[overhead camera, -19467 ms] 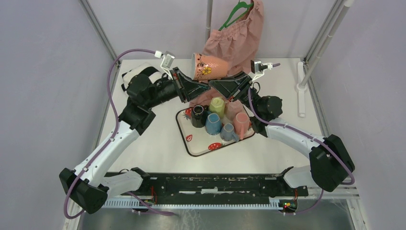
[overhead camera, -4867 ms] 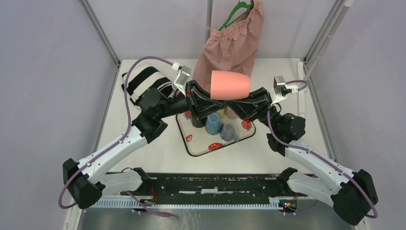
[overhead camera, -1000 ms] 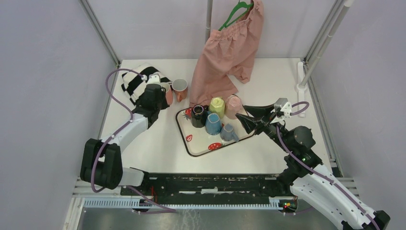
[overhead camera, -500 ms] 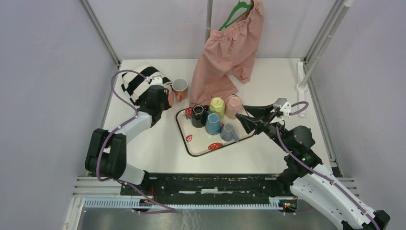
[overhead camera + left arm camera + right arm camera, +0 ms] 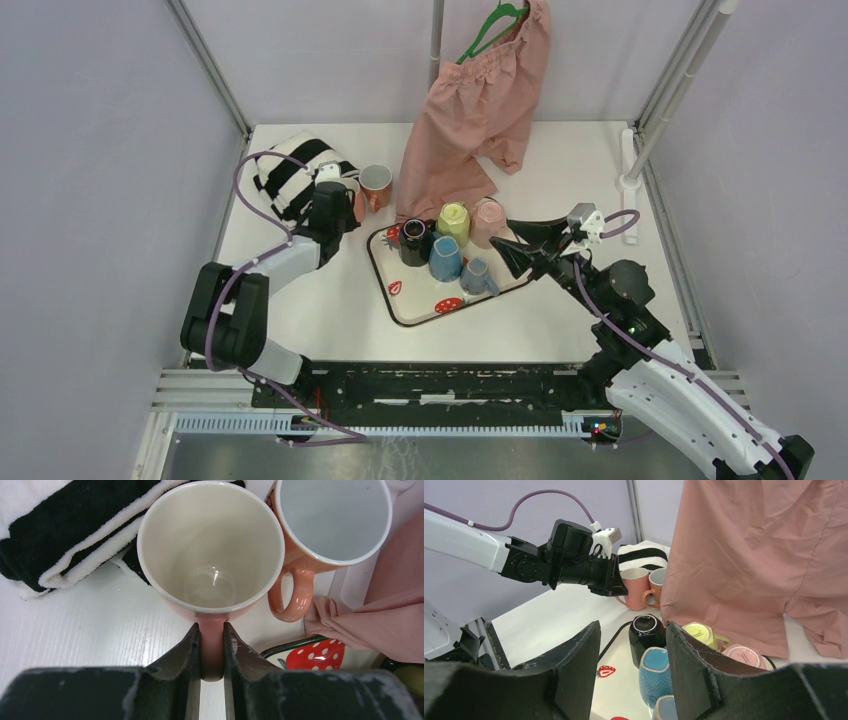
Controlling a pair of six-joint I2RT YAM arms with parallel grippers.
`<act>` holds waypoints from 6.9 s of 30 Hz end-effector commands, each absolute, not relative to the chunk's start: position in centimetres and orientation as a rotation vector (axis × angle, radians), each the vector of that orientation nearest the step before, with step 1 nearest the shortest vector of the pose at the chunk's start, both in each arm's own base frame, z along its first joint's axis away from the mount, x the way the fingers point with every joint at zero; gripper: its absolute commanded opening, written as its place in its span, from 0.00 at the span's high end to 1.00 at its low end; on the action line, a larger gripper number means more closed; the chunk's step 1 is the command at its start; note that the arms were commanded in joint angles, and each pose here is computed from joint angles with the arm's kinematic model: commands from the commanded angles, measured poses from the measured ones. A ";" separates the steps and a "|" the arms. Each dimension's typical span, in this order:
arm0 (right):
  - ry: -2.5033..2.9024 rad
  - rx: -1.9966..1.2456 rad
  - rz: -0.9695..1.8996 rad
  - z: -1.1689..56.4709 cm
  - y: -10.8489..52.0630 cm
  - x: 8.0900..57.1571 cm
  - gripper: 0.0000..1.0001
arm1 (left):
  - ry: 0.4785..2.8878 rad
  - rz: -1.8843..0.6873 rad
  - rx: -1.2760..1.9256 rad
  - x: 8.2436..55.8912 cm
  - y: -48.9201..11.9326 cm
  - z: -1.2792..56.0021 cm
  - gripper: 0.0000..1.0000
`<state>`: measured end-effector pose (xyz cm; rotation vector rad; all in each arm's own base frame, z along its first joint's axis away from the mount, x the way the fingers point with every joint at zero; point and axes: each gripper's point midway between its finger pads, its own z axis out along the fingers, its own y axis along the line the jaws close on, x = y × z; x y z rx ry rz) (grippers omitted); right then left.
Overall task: Turn the mug right side up
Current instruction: Place the cup at the center of the board, then turn over the cup on the tray.
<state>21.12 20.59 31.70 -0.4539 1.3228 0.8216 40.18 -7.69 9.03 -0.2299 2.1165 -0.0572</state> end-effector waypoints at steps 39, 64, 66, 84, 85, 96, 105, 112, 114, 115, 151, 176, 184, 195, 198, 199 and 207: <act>1.493 -0.270 0.682 29.9 19.1 25.0 0.43 | 1.990 -0.070 -0.383 37.8 -7.0 17.7 0.50; 2.155 -0.935 0.310 13.1 18.6 24.3 0.37 | 1.844 -0.401 -0.082 32.3 -10.8 27.3 0.30; 2.160 -0.987 0.337 12.2 19.1 24.0 0.37 | 1.837 -0.406 -0.072 32.0 -10.8 27.6 0.30; 2.243 -1.086 0.419 7.9 21.3 24.3 0.44 | 1.771 -0.491 -0.039 31.1 -11.7 30.1 0.32; 2.242 -1.093 0.418 7.8 21.4 24.4 0.44 | 1.769 -0.490 -0.036 31.0 -11.7 30.2 0.32; 2.229 -1.134 0.421 6.8 21.9 24.8 0.58 | 1.744 -0.611 0.061 30.7 -14.0 30.9 0.30; 2.223 -1.166 0.430 6.6 22.1 24.7 0.82 | 1.718 -0.646 0.120 30.4 -14.8 31.3 0.23; 2.200 -1.168 0.419 7.2 22.1 24.7 1.00 | 1.738 -0.635 0.141 30.2 -14.8 31.2 0.24; 2.173 -1.150 0.412 8.0 22.1 24.9 1.00 | 1.738 -0.638 0.146 30.1 -14.9 31.3 0.24; 2.158 -1.139 0.411 8.5 22.1 25.0 1.00 | 1.735 -0.643 0.151 29.9 -14.9 31.4 0.24; 1.473 -0.334 0.875 30.3 23.3 25.0 1.00 | 1.650 -0.937 0.273 27.1 -18.9 32.7 0.12; 0.874 -0.168 1.399 39.5 21.2 17.2 1.00 | 1.416 -1.359 0.616 19.7 -29.4 36.2 0.16; 0.778 -0.291 1.499 41.1 22.3 15.0 1.00 | 1.369 -1.434 0.713 18.0 -32.3 37.3 0.22; 0.742 -0.346 1.538 41.5 22.6 13.9 1.00 | 1.288 -1.496 0.826 15.4 -34.0 38.3 0.28; 0.734 -0.352 1.548 41.6 22.6 13.7 1.00 | 1.276 -1.513 0.846 14.9 -34.4 38.4 0.33; 0.734 -0.354 1.552 41.6 22.7 13.6 1.00 | 1.279 -1.514 0.846 15.0 -34.6 38.3 0.34; 0.737 -0.374 1.568 41.6 23.0 13.5 1.00 | 1.278 -1.527 0.859 14.8 -35.4 38.4 0.38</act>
